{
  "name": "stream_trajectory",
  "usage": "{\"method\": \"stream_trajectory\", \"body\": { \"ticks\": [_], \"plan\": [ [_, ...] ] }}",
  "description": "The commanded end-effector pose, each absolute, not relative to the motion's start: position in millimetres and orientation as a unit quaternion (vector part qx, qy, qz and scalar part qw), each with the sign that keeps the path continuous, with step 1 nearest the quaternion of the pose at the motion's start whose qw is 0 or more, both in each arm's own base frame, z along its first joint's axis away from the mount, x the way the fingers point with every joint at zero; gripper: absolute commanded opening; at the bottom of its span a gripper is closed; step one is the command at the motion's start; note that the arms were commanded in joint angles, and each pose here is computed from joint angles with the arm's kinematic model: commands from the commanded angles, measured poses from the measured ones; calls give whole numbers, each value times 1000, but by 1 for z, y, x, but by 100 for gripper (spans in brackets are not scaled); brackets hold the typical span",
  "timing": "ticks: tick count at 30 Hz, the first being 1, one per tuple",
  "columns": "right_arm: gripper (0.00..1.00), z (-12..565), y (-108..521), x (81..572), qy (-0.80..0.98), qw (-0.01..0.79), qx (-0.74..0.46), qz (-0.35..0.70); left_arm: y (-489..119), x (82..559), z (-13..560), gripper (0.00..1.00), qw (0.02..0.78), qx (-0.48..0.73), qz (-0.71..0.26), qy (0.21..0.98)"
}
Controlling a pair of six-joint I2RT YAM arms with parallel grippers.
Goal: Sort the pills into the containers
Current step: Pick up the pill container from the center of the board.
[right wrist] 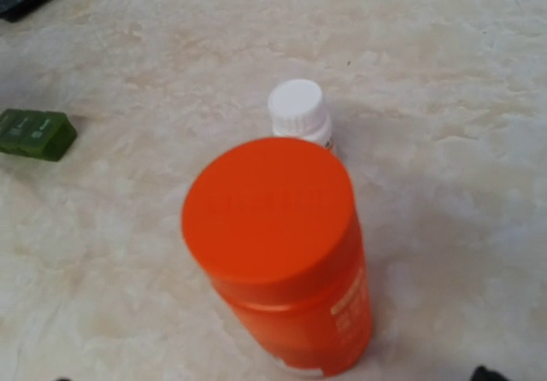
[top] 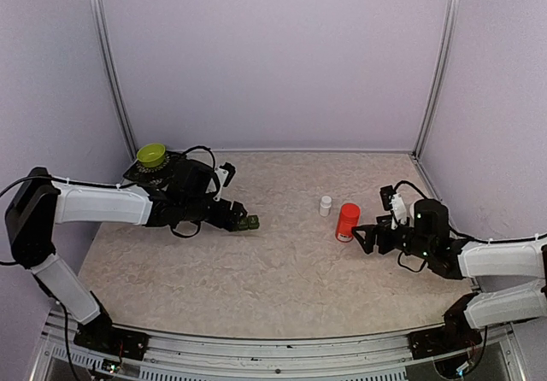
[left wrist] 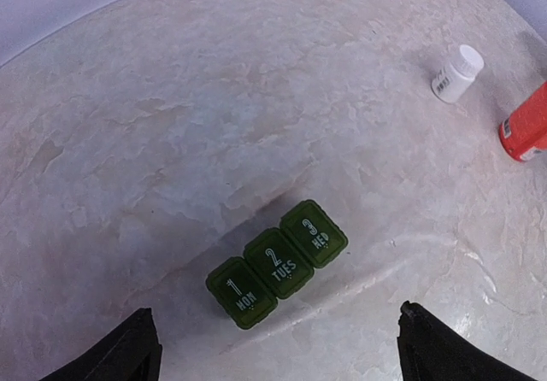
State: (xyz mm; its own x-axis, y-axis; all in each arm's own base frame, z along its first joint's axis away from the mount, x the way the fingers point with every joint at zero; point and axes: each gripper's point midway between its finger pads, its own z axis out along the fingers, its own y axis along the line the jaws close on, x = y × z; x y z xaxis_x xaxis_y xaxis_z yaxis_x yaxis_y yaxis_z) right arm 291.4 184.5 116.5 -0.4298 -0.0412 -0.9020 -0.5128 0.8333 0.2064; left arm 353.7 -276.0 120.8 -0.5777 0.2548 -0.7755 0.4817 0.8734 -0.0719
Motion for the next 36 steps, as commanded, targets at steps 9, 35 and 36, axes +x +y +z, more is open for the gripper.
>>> {"method": "stream_trajectory", "body": {
  "ticks": [9,35,36],
  "plan": [
    [100,165,190,266,797,504,-189,272,-289,372,85,84,364,370,-126,846],
    [100,189,201,245,781,491,-212,324,-286,381,29,71,293,437,-114,843],
    [100,189,201,245,781,491,-212,324,-286,381,29,70,293,435,-113,844]
  ]
}}
